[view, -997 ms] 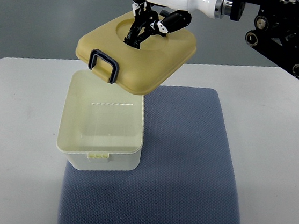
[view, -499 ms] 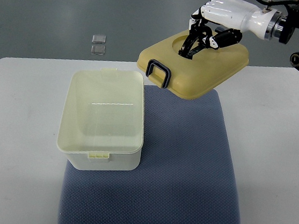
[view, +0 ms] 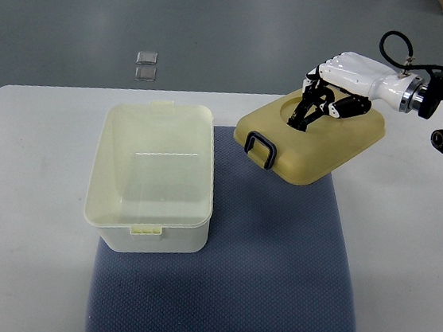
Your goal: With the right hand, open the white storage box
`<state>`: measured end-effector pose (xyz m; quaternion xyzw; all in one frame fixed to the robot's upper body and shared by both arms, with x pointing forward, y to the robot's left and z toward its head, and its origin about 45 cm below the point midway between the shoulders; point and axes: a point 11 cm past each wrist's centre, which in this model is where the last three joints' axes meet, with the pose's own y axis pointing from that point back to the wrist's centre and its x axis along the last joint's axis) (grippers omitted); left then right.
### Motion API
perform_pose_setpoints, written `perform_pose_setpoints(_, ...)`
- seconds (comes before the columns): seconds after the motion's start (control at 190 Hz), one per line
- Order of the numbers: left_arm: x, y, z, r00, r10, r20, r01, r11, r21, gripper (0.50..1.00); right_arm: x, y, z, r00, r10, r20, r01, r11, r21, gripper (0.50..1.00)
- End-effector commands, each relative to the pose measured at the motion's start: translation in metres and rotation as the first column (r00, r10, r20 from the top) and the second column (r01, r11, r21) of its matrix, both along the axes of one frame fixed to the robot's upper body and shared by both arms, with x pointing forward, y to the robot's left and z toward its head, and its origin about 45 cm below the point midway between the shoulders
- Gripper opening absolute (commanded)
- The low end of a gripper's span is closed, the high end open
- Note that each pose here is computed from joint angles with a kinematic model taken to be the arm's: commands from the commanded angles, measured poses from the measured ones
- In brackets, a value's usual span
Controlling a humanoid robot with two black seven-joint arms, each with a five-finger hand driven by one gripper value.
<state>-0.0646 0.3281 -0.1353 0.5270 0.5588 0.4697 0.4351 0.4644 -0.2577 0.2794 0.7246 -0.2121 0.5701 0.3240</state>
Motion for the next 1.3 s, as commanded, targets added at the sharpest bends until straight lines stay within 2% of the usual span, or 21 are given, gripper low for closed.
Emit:
perform_pose_setpoints(0.0, 0.0, 0.0, 0.0, 1.0, 0.0, 0.0, 0.0, 1.0, 0.0, 1.0, -0.003, 0.006, -0.01, 1.0, 0.009, -0.02, -0.008, 1.0, 0.01, 0.5)
perform_pose_setpoints(0.089, 0.0, 0.0, 0.0, 1.0, 0.0, 0.0, 0.0, 1.0, 0.0, 1.0, -0.007, 0.018, -0.021, 0.999, 0.027, -0.039, -0.026, 0.999, 0.023, 0.509)
perform_pose_setpoints(0.115, 0.0, 0.0, 0.0, 1.0, 0.0, 0.0, 0.0, 1.0, 0.0, 1.0, -0.009, 0.021, -0.026, 0.998, 0.032, -0.05, -0.03, 0.999, 0.029, 0.598)
perform_pose_setpoints(0.121, 0.0, 0.0, 0.0, 1.0, 0.0, 0.0, 0.0, 1.0, 0.0, 1.0, -0.009, 0.021, -0.026, 0.998, 0.032, -0.05, -0.03, 0.999, 0.029, 0.599)
perform_pose_setpoints(0.126, 0.0, 0.0, 0.0, 1.0, 0.0, 0.0, 0.0, 1.0, 0.0, 1.0, -0.01, 0.023, -0.027, 0.998, 0.034, -0.052, -0.033, 0.999, 0.03, 0.637)
perform_pose_setpoints(0.131, 0.0, 0.0, 0.0, 1.0, 0.0, 0.0, 0.0, 1.0, 0.0, 1.0, -0.01, 0.023, -0.027, 0.998, 0.034, -0.052, -0.033, 0.999, 0.03, 0.637)
perform_pose_setpoints(0.136, 0.0, 0.0, 0.0, 1.0, 0.0, 0.0, 0.0, 1.0, 0.0, 1.0, -0.01, 0.023, -0.029, 0.998, 0.035, -0.056, -0.033, 0.999, 0.031, 0.682)
perform_pose_setpoints(0.142, 0.0, 0.0, 0.0, 1.0, 0.0, 0.0, 0.0, 1.0, 0.0, 1.0, -0.01, 0.023, -0.029, 0.998, 0.035, -0.056, -0.033, 0.999, 0.031, 0.682)
perform_pose_setpoints(0.147, 0.0, 0.0, 0.0, 1.0, 0.0, 0.0, 0.0, 1.0, 0.0, 1.0, -0.011, 0.023, -0.029, 0.998, 0.035, -0.057, -0.033, 0.999, 0.035, 0.727)
perform_pose_setpoints(0.152, 0.0, 0.0, 0.0, 1.0, 0.0, 0.0, 0.0, 1.0, 0.0, 1.0, -0.011, 0.024, -0.029, 0.998, 0.035, -0.057, -0.033, 0.999, 0.035, 0.727)
perform_pose_setpoints(0.157, 0.0, 0.0, 0.0, 1.0, -0.001, 0.0, 0.001, 1.0, 0.0, 1.0, -0.011, 0.025, -0.03, 0.998, 0.037, -0.059, -0.035, 0.999, 0.036, 0.766)
perform_pose_setpoints(0.163, 0.0, 0.0, 0.0, 1.0, -0.001, 0.0, 0.001, 1.0, 0.0, 1.0, -0.011, 0.025, -0.03, 0.998, 0.037, -0.059, -0.035, 0.999, 0.036, 0.766)
perform_pose_setpoints(0.168, 0.0, 0.0, 0.0, 1.0, -0.001, 0.0, 0.001, 1.0, 0.0, 1.0, -0.012, 0.026, -0.032, 0.997, 0.039, -0.063, -0.036, 0.999, 0.038, 0.799)
perform_pose_setpoints(0.194, 0.0, 0.0, 0.0, 1.0, 0.0, 0.0, 0.0, 1.0, 0.0, 1.0, -0.014, 0.029, -0.036, 0.996, 0.044, -0.072, -0.041, 0.998, 0.041, 0.844)
perform_pose_setpoints(0.247, 0.0, 0.0, 0.0, 1.0, -0.001, 0.0, 0.001, 1.0, 0.0, 1.0, -0.016, 0.033, -0.041, 0.995, 0.054, -0.084, -0.05, 0.998, 0.045, 0.864)
perform_pose_setpoints(0.278, 0.0, 0.0, 0.0, 1.0, 0.0, 0.0, 0.0, 1.0, 0.0, 1.0, -0.017, 0.035, -0.042, 0.994, 0.057, -0.089, -0.053, 0.997, 0.047, 0.901)
perform_pose_setpoints(0.493, 0.0, 0.0, 0.0, 1.0, 0.0, 0.0, 0.0, 1.0, 0.0, 1.0, -0.016, 0.036, -0.038, 0.993, 0.059, -0.099, -0.054, 0.997, 0.059, 0.903)
perform_pose_setpoints(0.698, 0.0, 0.0, 0.0, 1.0, 0.0, 0.0, 0.0, 1.0, 0.0, 1.0, -0.016, 0.031, -0.033, 0.98, 0.069, -0.189, -0.059, 0.997, 0.059, 0.903)
perform_pose_setpoints(0.971, 0.0, 0.0, 0.0, 1.0, -0.001, 0.0, 0.001, 1.0, 0.0, 1.0, -0.005, 0.027, -0.009, 0.944, 0.007, -0.329, 0.146, 0.888, 0.435, 0.901)
perform_pose_setpoints(1.108, 0.0, 0.0, 0.0, 1.0, 0.0, 0.0, 0.0, 1.0, 0.0, 1.0, 0.002, 0.014, -0.008, 0.848, 0.031, -0.528, 0.378, 0.663, 0.646, 0.903)
perform_pose_setpoints(1.297, 0.0, 0.0, 0.0, 1.0, 0.0, 0.0, 0.0, 1.0, 0.0, 1.0, 0.01, -0.006, -0.029, 0.662, 0.081, -0.745, 0.669, 0.383, 0.636, 0.903)
